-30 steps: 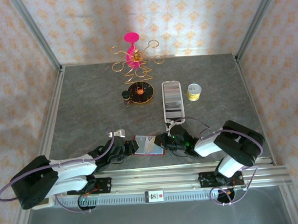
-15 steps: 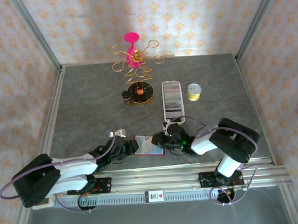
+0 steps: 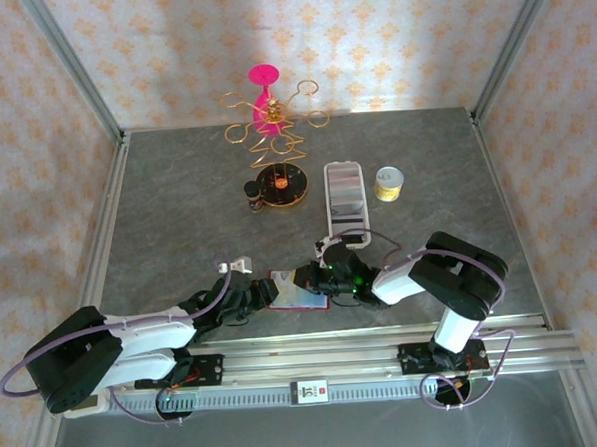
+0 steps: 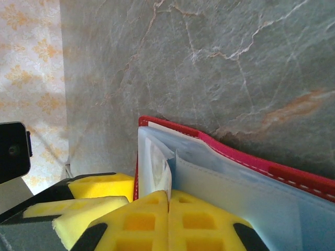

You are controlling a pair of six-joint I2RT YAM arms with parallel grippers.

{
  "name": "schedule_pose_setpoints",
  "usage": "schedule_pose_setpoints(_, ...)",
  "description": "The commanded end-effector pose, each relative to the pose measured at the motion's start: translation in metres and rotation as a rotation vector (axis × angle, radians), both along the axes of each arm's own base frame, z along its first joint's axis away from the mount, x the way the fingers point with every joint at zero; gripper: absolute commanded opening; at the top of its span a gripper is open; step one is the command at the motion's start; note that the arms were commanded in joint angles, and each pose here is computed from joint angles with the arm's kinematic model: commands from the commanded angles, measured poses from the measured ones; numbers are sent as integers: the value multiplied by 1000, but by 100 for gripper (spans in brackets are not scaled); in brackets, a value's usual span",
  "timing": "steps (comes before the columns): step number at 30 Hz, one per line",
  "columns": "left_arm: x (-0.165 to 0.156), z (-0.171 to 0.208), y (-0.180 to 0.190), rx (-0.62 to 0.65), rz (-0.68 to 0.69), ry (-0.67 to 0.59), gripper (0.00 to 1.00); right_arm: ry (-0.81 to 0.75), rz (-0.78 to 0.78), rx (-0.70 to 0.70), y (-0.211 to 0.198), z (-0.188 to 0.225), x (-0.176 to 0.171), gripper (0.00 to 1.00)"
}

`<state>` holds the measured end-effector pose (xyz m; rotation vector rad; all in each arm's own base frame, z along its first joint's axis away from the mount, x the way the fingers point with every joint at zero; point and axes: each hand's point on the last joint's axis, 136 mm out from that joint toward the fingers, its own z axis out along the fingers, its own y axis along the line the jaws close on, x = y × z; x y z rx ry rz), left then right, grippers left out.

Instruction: Put the credit cards into the card holder

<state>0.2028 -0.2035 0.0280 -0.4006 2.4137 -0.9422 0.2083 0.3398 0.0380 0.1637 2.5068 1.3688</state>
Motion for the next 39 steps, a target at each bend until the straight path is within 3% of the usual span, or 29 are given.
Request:
schedule_pose_setpoints(1,-2,15,-17,-108,-38,-6,35,17,20,-24,7,-8,-7,0)
schedule_pose_setpoints(9,-3,30,-18,-213,-16,-30,36,33,-11,-35,-1,-19,-9,0)
schedule_pose_setpoints(13,-2,36,-21,-271,-9,-45,34,40,-11,30,-1,-12,-14,0)
schedule_pose_setpoints(18,-1,29,-31,-230,-58,-23,18,37,-4,103,1,1,-17,0)
schedule_pose_setpoints(22,-1,26,-30,-202,-63,-21,2,9,-11,72,-2,5,-14,1)
schedule_pose_setpoints(24,-1,23,-26,-173,-54,-19,0,-18,-17,28,-5,8,-11,3)
schedule_pose_setpoints(32,-2,26,-5,-93,-9,-43,0,-157,-93,-266,-45,23,9,43)
schedule_pose_setpoints(39,-3,35,-2,-60,-24,-53,0,-212,-148,-392,-83,39,7,53)
